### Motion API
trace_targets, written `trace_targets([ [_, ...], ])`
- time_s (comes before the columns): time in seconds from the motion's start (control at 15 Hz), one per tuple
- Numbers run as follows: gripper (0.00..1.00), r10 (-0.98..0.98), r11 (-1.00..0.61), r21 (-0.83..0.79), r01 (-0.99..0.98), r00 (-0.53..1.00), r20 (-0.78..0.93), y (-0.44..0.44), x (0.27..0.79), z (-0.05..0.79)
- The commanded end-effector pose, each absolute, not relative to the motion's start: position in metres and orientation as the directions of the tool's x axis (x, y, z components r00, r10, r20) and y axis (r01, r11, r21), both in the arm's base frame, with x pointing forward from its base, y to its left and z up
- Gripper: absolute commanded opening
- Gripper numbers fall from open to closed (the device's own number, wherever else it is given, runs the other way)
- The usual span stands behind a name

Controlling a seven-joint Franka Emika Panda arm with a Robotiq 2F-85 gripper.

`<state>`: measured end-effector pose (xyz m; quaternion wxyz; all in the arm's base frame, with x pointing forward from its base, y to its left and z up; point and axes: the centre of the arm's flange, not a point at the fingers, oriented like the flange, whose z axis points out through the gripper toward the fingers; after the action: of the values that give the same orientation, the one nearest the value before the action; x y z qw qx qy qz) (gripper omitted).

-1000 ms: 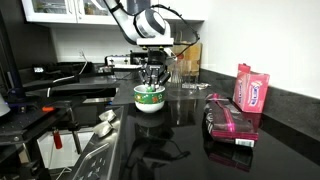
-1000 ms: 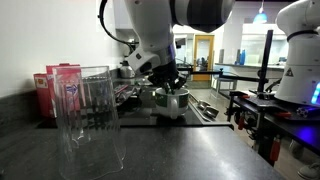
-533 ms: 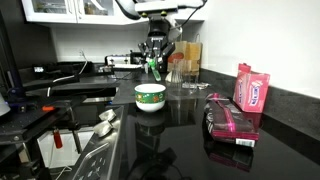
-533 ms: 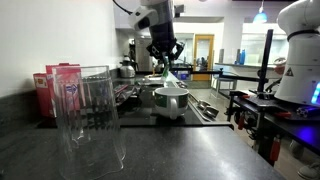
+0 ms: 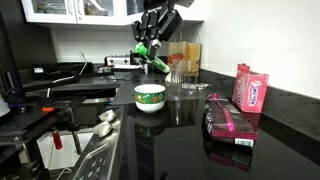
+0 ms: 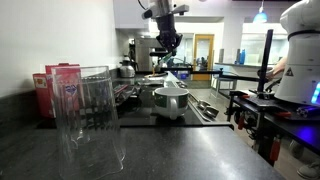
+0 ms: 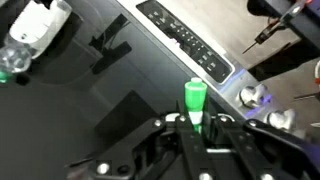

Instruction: Pick up the marker from the cup and put it on the stove

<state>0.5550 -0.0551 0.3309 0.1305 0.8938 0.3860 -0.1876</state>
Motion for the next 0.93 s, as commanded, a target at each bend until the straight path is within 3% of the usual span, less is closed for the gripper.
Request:
trace_targets([
  [0.0,0.05,0.565,-0.719,0.187,0.669,0.721,-0.401,-0.067,0.566,0.310],
  [0.87,0.05,0.578,-0.584,0.211,0.784,0.584,-0.570,-0.053,0.592,0.185],
])
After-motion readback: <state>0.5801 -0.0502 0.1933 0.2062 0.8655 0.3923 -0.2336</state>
